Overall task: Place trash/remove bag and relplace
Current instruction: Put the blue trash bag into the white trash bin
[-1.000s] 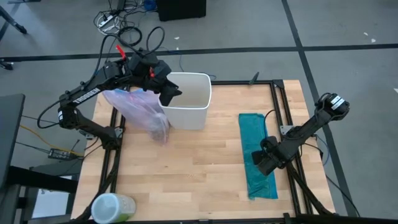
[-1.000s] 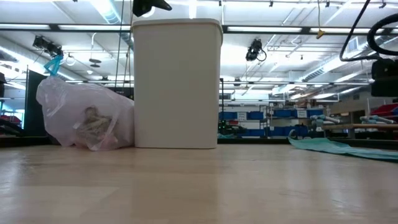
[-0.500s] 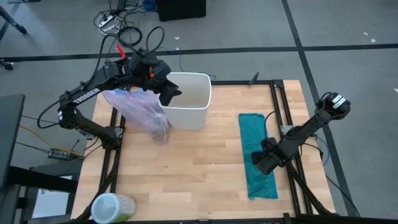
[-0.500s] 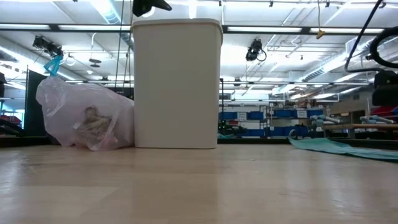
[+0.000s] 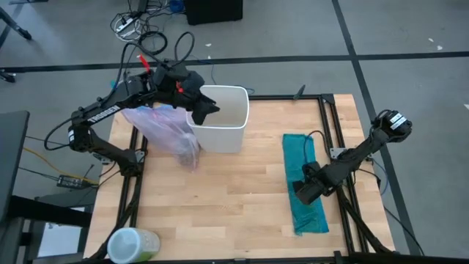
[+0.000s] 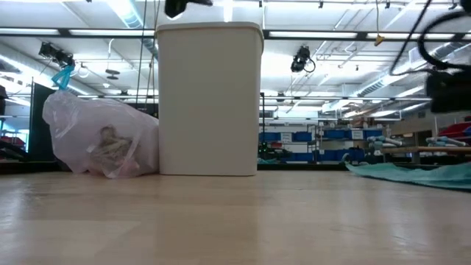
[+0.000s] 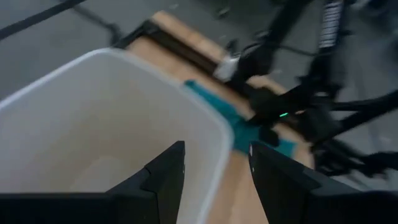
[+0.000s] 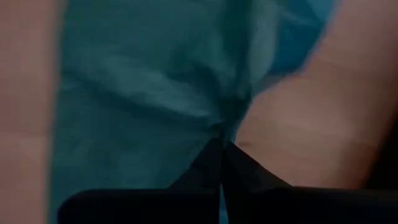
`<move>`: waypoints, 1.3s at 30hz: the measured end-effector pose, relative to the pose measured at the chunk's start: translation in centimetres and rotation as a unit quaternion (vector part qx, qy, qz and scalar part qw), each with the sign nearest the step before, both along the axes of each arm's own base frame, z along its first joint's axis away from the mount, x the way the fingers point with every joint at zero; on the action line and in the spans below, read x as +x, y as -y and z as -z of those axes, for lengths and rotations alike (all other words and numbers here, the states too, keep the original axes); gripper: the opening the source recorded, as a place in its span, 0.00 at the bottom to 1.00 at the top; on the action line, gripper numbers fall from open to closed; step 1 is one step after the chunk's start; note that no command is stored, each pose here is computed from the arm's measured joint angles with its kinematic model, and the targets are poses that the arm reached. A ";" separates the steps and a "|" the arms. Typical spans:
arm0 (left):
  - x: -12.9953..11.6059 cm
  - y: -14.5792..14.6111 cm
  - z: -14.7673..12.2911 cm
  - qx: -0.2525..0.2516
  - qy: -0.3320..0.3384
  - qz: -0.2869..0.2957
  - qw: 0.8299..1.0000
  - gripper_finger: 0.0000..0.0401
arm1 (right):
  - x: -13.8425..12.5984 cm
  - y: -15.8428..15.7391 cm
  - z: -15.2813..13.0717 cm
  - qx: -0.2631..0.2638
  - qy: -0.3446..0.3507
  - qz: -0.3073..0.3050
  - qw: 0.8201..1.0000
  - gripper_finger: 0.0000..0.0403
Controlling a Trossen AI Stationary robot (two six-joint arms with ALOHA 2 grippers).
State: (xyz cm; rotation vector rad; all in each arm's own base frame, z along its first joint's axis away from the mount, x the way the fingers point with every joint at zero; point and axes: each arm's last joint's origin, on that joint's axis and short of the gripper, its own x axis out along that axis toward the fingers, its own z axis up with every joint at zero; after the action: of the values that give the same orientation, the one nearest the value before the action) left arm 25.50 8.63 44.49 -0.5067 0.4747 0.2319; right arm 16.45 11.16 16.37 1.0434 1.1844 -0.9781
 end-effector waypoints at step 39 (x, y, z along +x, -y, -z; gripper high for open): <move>5.7 5.3 10.5 -0.200 0.139 0.146 0.959 0.46 | 11.6 -5.1 -3.5 -0.148 -0.117 -0.672 0.716 0.00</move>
State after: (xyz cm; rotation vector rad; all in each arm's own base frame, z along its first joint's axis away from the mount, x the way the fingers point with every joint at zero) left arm 31.20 3.30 34.02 -0.8416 0.3152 -0.2248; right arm 28.03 16.29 19.89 -0.3516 1.4949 -0.0614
